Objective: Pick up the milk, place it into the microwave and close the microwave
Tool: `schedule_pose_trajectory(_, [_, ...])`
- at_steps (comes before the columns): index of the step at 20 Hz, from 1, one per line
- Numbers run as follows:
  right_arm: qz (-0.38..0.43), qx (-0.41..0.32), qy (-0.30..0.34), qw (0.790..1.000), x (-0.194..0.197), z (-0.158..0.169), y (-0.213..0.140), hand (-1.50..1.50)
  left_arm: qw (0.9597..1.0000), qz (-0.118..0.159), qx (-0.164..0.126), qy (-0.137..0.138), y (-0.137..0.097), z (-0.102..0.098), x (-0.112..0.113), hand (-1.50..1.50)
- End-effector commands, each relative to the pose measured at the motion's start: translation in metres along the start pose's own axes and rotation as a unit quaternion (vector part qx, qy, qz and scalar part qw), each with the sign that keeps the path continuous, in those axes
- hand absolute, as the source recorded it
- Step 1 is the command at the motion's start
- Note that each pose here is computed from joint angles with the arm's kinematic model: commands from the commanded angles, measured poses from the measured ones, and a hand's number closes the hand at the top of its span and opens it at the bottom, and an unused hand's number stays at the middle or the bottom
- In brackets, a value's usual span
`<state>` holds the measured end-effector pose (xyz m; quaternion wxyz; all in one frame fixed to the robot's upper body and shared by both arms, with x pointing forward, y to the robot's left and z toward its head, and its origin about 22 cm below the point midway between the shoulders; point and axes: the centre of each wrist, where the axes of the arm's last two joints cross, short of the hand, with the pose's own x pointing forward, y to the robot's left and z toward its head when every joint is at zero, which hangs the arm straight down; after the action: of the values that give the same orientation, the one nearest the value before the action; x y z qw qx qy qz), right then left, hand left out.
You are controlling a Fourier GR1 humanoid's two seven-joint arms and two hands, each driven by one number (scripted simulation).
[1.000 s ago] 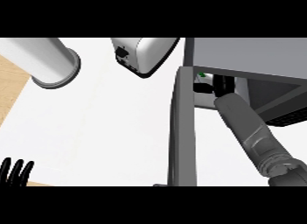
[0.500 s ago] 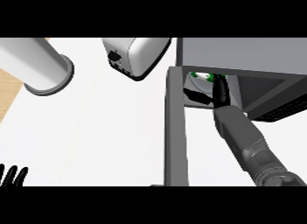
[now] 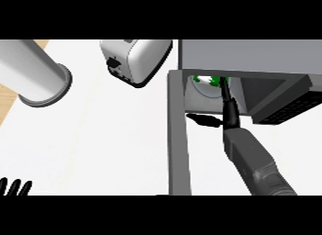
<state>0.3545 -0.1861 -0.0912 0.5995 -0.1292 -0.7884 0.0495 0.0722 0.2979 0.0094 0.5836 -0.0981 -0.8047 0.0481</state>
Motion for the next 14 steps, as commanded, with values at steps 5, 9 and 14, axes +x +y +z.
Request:
schedule_pose_trajectory(5, [-0.069,0.038,-0.009,0.997,-0.022,0.041,-0.004,-1.50,0.9997,-0.011,0.004,0.019,-0.006,0.009,-0.003,-1.50])
schedule_pose_trajectory(9, [-0.090,0.070,-0.003,0.994,-0.034,0.053,-0.027,-1.50,0.9988,-0.012,-0.025,0.039,-0.025,-0.007,0.004,-1.50])
schedule_pose_trajectory(14, [-0.081,0.046,-0.004,0.996,-0.054,0.086,-0.076,-1.50,0.9975,-0.014,-0.048,0.051,-0.021,-0.008,-0.005,-1.50])
